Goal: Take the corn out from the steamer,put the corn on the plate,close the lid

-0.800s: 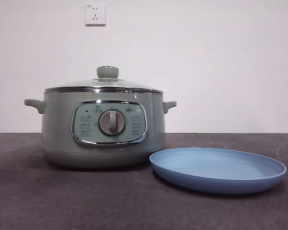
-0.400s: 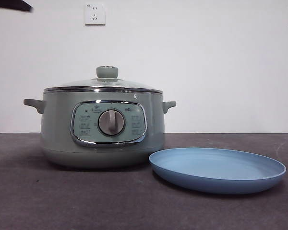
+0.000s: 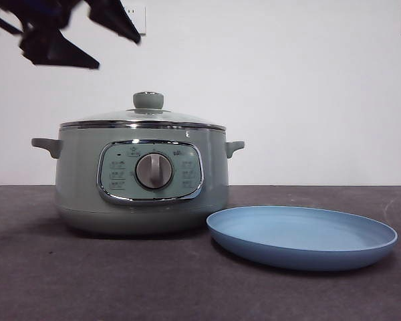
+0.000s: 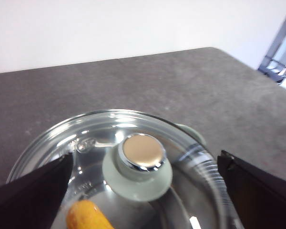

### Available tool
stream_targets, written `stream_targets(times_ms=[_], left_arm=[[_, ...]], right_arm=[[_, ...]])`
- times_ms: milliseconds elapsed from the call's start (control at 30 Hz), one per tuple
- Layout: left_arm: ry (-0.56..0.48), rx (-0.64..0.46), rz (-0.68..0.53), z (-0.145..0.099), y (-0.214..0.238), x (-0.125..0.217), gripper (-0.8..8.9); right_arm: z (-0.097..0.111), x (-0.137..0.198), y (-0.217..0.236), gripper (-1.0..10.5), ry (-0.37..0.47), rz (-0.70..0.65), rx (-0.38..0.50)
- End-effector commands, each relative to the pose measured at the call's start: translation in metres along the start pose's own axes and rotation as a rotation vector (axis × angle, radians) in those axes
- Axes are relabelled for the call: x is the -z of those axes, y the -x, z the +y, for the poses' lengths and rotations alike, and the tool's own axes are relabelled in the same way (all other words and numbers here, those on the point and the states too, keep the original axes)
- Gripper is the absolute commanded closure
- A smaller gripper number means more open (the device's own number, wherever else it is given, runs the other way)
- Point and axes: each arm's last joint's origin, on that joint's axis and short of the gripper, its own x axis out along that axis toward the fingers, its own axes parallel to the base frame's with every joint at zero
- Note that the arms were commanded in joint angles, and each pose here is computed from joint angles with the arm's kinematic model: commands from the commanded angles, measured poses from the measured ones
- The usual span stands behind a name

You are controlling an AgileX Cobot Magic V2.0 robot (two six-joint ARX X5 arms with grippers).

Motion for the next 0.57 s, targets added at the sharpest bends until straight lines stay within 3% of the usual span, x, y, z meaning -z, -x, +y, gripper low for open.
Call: stream_targets(times_ms=[33, 300, 567], left_arm=[[-0.059, -0.026, 0.017, 0.001, -0.017, 0.002, 2.63], [-0.082, -0.034, 0.049, 0.005, -0.059, -0.007, 2.65], [-0.07, -0.04, 0.109, 0.008, -0.08, 0.007, 2.68]], right_arm=[[0.0, -0.001, 0.0, 3.8, 0.006, -0.002, -0.001], [0.0, 0.0, 0.0, 3.8, 0.005, -0.001, -0.002], [0.0, 0.0, 0.0, 3.8, 0.004, 0.001, 0.0]])
